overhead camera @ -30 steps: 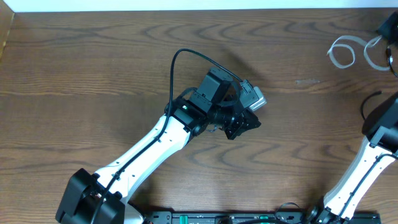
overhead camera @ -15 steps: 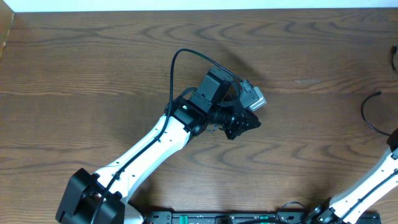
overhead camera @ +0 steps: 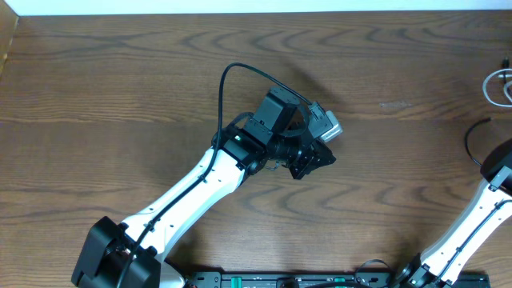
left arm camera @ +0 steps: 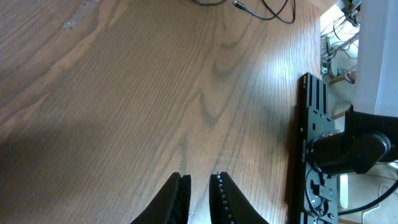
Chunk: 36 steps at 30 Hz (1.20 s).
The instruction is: Untangle cables
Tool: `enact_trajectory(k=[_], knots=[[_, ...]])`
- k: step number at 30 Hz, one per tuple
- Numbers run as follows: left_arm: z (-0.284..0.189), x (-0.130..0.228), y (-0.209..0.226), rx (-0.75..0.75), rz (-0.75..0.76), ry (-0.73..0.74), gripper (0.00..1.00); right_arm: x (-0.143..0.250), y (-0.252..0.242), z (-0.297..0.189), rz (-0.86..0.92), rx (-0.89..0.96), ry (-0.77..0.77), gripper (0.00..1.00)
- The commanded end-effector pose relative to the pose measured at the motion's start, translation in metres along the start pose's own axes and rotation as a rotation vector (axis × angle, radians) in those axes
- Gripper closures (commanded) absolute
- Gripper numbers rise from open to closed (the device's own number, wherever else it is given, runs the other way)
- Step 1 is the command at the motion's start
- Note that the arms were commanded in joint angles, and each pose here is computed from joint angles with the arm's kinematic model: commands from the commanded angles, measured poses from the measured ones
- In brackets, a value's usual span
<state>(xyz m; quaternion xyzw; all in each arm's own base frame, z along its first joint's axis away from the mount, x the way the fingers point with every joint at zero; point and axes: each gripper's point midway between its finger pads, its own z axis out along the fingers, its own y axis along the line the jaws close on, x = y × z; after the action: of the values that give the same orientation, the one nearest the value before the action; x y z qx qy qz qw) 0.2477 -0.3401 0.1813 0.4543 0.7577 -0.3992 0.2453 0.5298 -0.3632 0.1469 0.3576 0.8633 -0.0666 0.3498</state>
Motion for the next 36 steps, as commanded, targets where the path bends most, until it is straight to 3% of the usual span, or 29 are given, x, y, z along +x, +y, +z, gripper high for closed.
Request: enact_trajectory(k=[1, 7, 11, 12, 13, 14, 22, 27, 32, 36], knots=[[0.001, 0.005, 0.000, 0.004, -0.012, 0.009, 0.83, 0.016, 0.004, 0.019, 0.029, -0.058, 0.048, 0.99], [0.001, 0.004, 0.000, 0.002, -0.015, 0.009, 0.83, 0.025, -0.005, 0.029, 0.047, -0.043, 0.073, 0.99], [0.001, 0.005, 0.000, 0.000, -0.020, 0.010, 0.66, 0.014, 0.000, 0.019, 0.060, -0.102, 0.054, 0.99], [0.001, 0.005, 0.001, -0.001, -0.023, 0.009, 0.64, 0.010, 0.004, 0.014, 0.060, -0.130, 0.047, 0.92], [0.001, 0.005, 0.000, 0.000, -0.023, 0.010, 0.63, 0.007, 0.008, 0.011, 0.060, -0.151, 0.042, 0.29], [0.001, 0.005, 0.000, 0.000, -0.023, 0.010, 0.62, 0.001, 0.013, 0.004, 0.059, -0.180, 0.031, 0.01], [0.001, 0.005, 0.001, -0.001, -0.027, 0.009, 0.62, -0.050, 0.048, -0.083, 0.033, -0.319, -0.101, 0.01], [0.001, 0.005, 0.000, 0.000, -0.027, 0.010, 0.58, -0.076, 0.046, -0.173, 0.037, -0.219, -0.205, 0.01], [0.001, 0.006, 0.005, -0.029, -0.028, 0.015, 0.58, -0.058, 0.026, -0.237, 0.104, -0.065, -0.177, 0.01], [-0.003, 0.007, 0.027, -0.142, -0.033, 0.021, 0.57, -0.025, 0.018, -0.256, 0.163, -0.031, -0.061, 0.01]])
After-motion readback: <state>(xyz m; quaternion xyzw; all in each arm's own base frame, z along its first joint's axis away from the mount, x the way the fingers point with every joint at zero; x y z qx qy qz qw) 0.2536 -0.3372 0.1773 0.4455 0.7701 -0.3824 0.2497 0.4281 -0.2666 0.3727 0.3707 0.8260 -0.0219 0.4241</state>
